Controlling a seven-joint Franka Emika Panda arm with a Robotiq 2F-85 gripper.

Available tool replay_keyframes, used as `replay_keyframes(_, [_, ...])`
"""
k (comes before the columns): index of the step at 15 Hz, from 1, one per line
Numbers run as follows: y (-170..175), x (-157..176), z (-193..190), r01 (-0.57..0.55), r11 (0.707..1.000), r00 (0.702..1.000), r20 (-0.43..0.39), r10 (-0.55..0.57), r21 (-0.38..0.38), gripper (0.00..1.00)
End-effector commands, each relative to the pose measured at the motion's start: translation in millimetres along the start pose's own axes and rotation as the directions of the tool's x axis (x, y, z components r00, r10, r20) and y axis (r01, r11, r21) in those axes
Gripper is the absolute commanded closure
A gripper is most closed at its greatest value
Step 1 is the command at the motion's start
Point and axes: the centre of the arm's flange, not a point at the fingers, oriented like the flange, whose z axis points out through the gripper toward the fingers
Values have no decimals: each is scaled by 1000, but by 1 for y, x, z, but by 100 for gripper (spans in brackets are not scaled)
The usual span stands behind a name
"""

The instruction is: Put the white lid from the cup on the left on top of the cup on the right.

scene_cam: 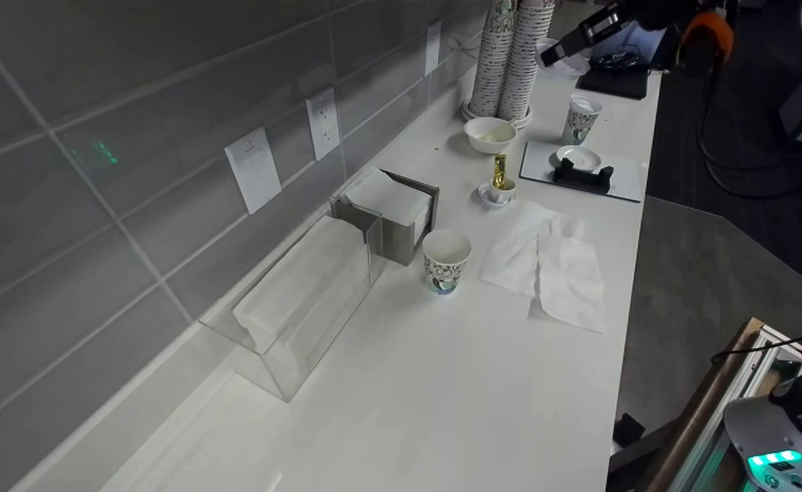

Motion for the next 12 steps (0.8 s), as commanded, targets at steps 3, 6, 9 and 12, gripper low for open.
replay_keyframes(3, [89, -6, -2, -165, 980, 986, -16, 164, -108, 100])
replay_keyframes(6, [144, -17, 3, -269, 952, 963, -20, 269, -144, 100])
replay_keyframes(9, [150, -30, -4, -289, 944, 956, -4, 292, -159, 99])
replay_keyframes(12, [169, -37, 5, -331, 928, 941, 7, 337, -170, 99])
